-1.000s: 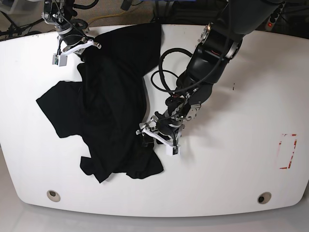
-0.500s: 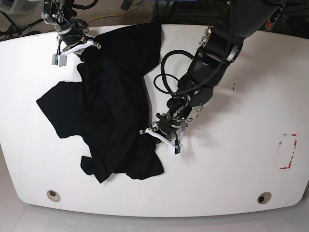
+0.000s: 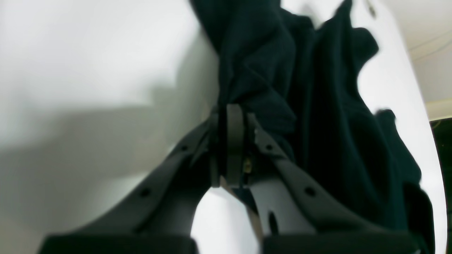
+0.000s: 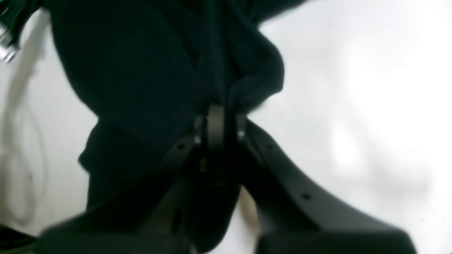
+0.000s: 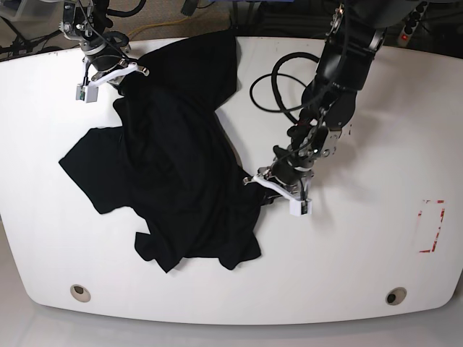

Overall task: Fold the T-shirt properly
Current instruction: 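Pinch the shirt middle with the left gripper and drag it outward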

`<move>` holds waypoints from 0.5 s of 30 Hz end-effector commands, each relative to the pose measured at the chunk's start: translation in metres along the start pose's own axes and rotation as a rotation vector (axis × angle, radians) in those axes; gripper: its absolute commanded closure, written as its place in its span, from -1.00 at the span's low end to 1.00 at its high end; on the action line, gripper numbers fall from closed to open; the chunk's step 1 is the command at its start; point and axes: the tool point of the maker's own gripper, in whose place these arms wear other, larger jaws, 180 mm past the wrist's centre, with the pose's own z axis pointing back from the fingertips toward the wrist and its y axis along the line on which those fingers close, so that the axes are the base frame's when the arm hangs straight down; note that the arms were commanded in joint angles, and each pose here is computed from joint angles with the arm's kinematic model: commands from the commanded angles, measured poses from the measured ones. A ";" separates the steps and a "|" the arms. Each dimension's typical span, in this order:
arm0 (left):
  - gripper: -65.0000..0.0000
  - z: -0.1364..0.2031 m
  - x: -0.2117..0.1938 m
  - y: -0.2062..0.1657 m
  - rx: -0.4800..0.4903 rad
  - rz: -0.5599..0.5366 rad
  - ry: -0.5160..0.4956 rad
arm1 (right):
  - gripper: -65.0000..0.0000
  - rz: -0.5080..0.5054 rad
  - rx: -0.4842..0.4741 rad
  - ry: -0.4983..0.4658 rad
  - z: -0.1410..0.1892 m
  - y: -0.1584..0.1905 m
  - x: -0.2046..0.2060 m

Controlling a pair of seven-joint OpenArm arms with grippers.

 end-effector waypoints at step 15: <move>1.00 0.105 0.022 0.037 0.026 -0.122 -0.041 | 1.00 0.015 0.012 -0.032 0.003 0.002 0.010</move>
